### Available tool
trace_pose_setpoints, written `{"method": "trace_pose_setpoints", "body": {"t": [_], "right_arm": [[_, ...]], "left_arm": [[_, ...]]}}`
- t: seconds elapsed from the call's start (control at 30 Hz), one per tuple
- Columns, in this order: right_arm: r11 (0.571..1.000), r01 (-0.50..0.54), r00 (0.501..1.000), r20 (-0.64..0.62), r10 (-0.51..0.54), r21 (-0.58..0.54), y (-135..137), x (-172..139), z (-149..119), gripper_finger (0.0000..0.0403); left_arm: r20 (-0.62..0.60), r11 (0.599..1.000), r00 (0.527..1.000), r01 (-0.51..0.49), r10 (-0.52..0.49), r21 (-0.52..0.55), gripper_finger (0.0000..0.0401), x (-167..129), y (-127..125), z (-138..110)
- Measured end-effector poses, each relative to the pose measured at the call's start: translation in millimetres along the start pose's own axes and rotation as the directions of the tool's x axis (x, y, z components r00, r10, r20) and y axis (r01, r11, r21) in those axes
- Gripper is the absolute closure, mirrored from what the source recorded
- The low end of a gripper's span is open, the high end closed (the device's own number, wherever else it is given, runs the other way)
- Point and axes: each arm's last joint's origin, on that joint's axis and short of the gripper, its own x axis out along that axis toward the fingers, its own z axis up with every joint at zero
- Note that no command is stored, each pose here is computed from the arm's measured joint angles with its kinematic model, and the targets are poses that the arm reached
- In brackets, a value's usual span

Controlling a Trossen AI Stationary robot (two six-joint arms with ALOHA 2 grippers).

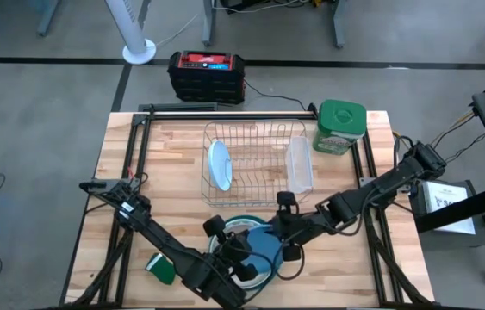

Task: Sort dishes
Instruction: Put the blue plate in the dish rack

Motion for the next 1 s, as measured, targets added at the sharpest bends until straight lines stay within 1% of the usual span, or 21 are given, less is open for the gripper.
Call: {"method": "trace_pose_setpoints", "body": {"t": [0.07, 0.1, 0.17, 0.3, 0.43, 0.57, 0.63, 0.7, 0.83, 0.93, 1.0], "right_arm": [[1.000, 0.011, 1.000, 0.007, -0.011, 0.007, -1.3, -0.6, 0.9, 0.0381], [1.000, 0.010, 1.000, 0.008, -0.010, 0.007, -1.6, -1.1, 1.2, 0.0389], [1.000, 0.008, 1.000, 0.004, -0.008, 0.007, -1.6, -2.3, 0.7, 0.0386], [1.000, -0.008, 1.000, 0.010, 0.008, 0.008, -2.7, -7.8, 1.8, 0.0385], [1.000, -0.013, 1.000, 0.014, 0.013, 0.007, -4.2, -14.3, 2.5, 0.0396], [1.000, -0.009, 1.000, 0.013, 0.009, -0.007, -11.1, -31.3, 2.6, 0.0397], [0.998, -0.020, 1.000, -0.002, 0.020, -0.052, -15.4, -42.8, 0.7, 0.0397], [0.995, -0.032, 0.999, 0.031, 0.035, -0.093, -20.1, -58.0, 2.9, 0.0398], [0.972, -0.024, 0.994, 0.101, 0.049, -0.233, -32.9, -89.1, 5.5, 0.0399], [0.937, 0.018, 0.980, 0.190, 0.052, -0.349, -43.7, -113.6, 9.8, 0.0400], [0.896, 0.073, 0.965, 0.256, 0.047, -0.438, -51.7, -129.5, 13.0, 0.0400]], "left_arm": [[-0.019, 0.999, 1.000, 0.019, -0.020, -0.030, 0.0393, -0.7, -1.5, -0.4], [-0.034, 0.999, 0.999, 0.027, -0.028, -0.034, 0.0385, -0.7, -1.7, -0.9], [-0.054, 0.998, 0.998, 0.041, -0.043, -0.044, 0.0365, -0.4, -2.2, -0.9], [-0.064, 0.998, 0.997, 0.048, -0.049, -0.029, 0.0309, -3.7, -2.5, -3.2], [-0.071, 0.999, 0.996, 0.054, -0.053, 0.008, 0.0252, -13.6, 2.1, -2.2], [-0.061, 0.995, 0.996, 0.075, -0.071, 0.061, 0.0213, -27.8, 9.9, -0.7], [-0.063, 0.988, 0.995, 0.086, -0.079, 0.125, 0.0202, -35.7, 14.9, -0.5], [-0.039, 0.983, 0.995, 0.093, -0.088, 0.156, 0.0197, -41.1, 16.5, 1.3], [-0.004, 0.955, 0.996, 0.084, -0.086, 0.283, 0.0196, -47.4, 16.9, -0.1], [0.023, 0.939, 0.996, 0.070, -0.082, 0.337, 0.0196, -50.1, 16.8, -0.3], [0.031, 0.934, 0.996, 0.065, -0.081, 0.351, 0.0196, -51.0, 17.7, 0.5]]}}
